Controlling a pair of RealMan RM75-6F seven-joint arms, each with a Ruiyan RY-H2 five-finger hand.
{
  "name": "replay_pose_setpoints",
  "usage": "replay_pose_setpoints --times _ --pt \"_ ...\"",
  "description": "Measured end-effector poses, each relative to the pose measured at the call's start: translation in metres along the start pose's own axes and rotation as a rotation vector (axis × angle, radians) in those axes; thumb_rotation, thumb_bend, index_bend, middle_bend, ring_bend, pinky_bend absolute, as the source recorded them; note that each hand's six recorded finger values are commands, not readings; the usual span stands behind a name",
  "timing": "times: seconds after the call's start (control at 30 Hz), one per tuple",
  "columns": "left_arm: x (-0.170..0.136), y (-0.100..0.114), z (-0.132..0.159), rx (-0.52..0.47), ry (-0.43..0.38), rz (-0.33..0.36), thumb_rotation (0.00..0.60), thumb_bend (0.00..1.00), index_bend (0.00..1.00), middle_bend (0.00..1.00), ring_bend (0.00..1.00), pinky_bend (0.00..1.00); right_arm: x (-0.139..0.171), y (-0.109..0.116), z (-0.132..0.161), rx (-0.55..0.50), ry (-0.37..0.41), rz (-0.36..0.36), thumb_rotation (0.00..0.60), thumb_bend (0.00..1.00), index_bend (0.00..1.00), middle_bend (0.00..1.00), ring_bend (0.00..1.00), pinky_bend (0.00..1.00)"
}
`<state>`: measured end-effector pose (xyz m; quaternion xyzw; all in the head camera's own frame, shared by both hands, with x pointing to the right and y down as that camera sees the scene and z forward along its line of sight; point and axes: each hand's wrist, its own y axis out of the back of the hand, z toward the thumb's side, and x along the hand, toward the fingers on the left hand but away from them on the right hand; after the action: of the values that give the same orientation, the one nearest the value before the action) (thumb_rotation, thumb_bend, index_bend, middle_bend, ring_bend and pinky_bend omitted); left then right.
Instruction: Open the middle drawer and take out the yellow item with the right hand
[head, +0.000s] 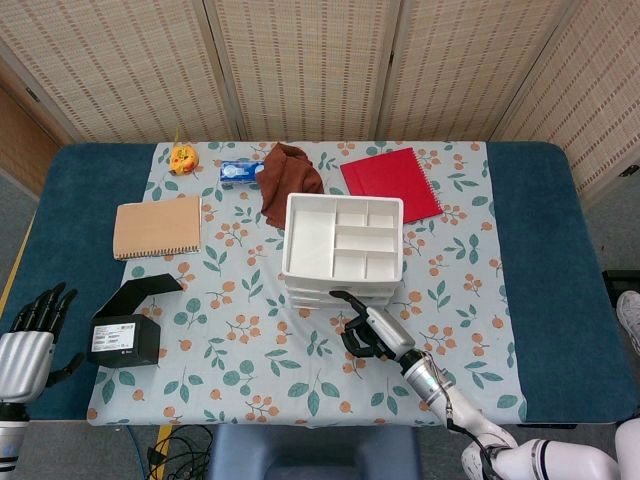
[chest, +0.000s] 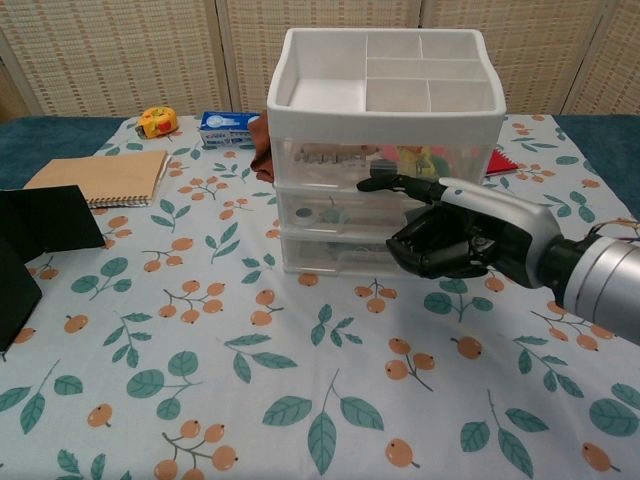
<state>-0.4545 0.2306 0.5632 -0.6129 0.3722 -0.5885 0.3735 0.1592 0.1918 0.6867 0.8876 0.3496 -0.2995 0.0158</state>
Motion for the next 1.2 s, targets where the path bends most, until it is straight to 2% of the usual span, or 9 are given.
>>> replay_pose_setpoints --times 0.77,1.2 --pt "0.002 0.004 0.000 0.001 0.006 -0.002 0.600 0.22 0.03 0.03 0.05 0.14 -0.019 -0.001 0.004 0.018 0.023 0.014 0.600 0.58 0.06 0.80 0.92 1.00" --pt "0.002 0.005 0.001 0.005 0.007 -0.003 0.600 0.22 0.03 0.03 0.05 0.13 -0.016 -0.002 0.005 0.021 0.037 0.021 0.600 0.62 0.20 0.80 0.92 1.00"
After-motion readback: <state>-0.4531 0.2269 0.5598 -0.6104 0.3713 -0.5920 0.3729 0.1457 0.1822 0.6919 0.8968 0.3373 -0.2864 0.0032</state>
